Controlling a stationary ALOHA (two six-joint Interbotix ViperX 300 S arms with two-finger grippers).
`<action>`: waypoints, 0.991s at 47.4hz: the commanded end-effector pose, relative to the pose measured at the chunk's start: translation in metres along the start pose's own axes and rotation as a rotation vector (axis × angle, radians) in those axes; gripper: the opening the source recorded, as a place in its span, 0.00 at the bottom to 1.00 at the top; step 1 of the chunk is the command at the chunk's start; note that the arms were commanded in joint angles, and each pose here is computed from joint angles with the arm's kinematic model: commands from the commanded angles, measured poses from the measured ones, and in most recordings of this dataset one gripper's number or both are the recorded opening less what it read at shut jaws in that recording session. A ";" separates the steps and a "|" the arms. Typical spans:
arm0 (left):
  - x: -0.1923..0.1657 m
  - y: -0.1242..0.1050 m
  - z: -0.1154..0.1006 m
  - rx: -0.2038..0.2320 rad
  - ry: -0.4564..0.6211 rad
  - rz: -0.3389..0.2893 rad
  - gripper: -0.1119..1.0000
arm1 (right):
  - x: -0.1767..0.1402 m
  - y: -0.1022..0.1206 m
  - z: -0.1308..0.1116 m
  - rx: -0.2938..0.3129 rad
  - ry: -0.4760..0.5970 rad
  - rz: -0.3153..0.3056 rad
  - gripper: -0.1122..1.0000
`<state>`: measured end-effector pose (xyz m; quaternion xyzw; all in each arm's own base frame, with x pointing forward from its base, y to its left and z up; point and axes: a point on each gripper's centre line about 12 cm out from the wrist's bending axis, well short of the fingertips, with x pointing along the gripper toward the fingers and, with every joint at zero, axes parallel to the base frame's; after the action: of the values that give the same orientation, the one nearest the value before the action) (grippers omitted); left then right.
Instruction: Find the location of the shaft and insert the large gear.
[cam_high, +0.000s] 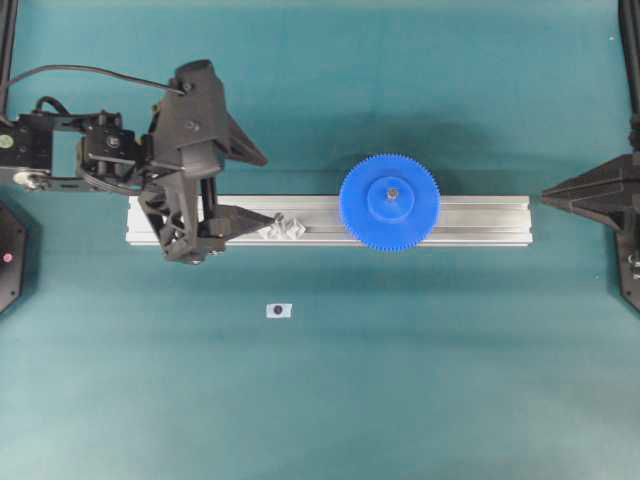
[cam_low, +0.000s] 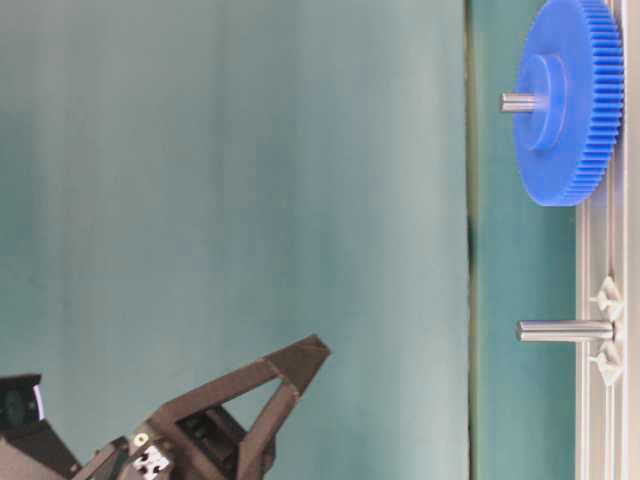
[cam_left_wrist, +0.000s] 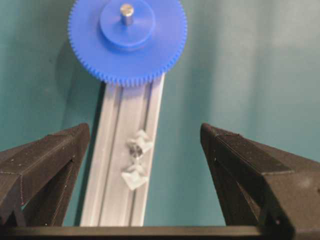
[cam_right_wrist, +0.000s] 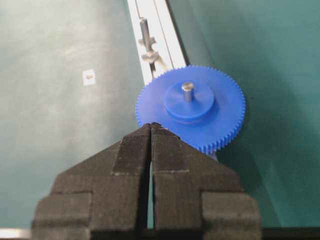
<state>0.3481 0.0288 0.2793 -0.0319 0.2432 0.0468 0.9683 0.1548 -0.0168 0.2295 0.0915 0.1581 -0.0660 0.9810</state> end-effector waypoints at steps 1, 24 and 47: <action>-0.009 -0.002 0.012 0.004 -0.050 -0.005 0.93 | 0.000 0.002 0.008 0.009 -0.019 0.005 0.10; -0.009 -0.002 0.012 0.005 -0.049 -0.006 0.93 | 0.000 0.001 0.007 0.012 -0.015 0.004 0.10; -0.007 -0.002 0.010 0.004 -0.041 -0.006 0.93 | 0.000 0.001 0.006 0.012 -0.012 0.004 0.10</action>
<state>0.3464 0.0281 0.2817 -0.0324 0.2388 0.0461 0.9694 0.1546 -0.0167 0.2296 0.0923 0.1581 -0.0661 0.9809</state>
